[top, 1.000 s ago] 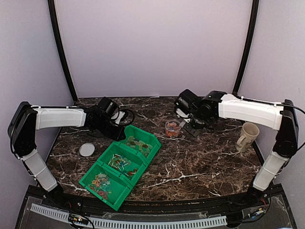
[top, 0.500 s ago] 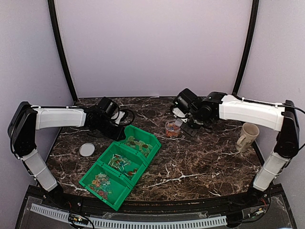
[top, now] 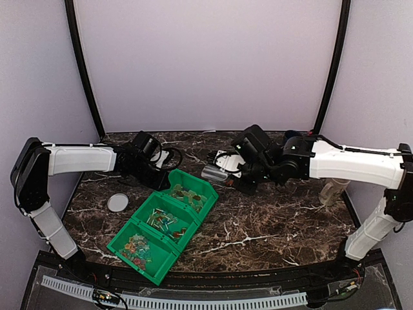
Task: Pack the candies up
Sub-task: Adjust the fake candies in the storage box.
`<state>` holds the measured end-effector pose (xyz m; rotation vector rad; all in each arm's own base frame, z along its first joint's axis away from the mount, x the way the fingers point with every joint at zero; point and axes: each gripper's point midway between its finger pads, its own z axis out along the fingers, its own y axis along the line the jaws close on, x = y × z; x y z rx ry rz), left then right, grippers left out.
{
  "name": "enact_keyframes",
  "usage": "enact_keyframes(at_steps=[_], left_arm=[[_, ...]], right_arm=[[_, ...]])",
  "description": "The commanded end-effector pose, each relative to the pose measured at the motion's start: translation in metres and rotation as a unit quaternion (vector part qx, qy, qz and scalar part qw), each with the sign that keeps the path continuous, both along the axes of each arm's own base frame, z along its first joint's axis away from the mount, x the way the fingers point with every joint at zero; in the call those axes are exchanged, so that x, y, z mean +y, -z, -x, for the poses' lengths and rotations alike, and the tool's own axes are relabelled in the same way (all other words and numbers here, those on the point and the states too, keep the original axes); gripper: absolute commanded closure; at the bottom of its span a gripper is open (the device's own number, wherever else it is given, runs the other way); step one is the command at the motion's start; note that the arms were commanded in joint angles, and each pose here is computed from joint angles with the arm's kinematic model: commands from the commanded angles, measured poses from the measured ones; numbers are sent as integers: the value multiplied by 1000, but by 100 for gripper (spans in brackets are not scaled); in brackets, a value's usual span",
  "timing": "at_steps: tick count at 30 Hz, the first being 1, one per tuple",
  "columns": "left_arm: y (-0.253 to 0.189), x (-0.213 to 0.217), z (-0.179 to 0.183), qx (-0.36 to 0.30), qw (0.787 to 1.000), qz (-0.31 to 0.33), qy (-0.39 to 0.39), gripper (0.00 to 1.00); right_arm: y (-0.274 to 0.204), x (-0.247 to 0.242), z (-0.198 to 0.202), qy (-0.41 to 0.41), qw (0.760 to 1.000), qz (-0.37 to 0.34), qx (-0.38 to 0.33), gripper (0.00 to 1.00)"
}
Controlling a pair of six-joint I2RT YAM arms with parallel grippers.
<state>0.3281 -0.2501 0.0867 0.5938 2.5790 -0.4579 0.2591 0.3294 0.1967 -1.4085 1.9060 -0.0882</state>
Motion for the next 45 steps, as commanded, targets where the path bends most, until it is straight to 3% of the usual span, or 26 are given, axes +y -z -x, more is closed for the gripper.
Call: enact_keyframes(at_steps=[1, 11, 15, 18, 22, 26, 30, 45], left_arm=[[-39, -11, -8, -37, 998, 46, 7, 100], [-35, -16, -4, -26, 998, 52, 18, 100], [-37, -27, 2, -9, 995, 87, 37, 100], [-36, -34, 8, 8, 992, 116, 45, 100], [-37, -38, 9, 43, 982, 177, 43, 100], [-46, -46, 12, 94, 956, 271, 54, 100], [-54, -57, 24, 148, 926, 340, 76, 100], [-73, -64, 33, 174, 891, 406, 99, 100]], right_arm=[[-3, 20, 15, -51, 998, 27, 6, 100], [19, 40, 37, -91, 987, 115, 62, 100], [21, 41, 32, -77, 983, 158, 53, 100], [-6, 46, 21, -57, 993, 107, 11, 100], [-71, 55, 8, -22, 997, -32, -60, 100], [-126, 42, 2, 21, 983, -140, -115, 100], [-156, 34, 12, 12, 968, -213, -131, 100], [-118, 38, 6, 18, 984, -140, -109, 100]])
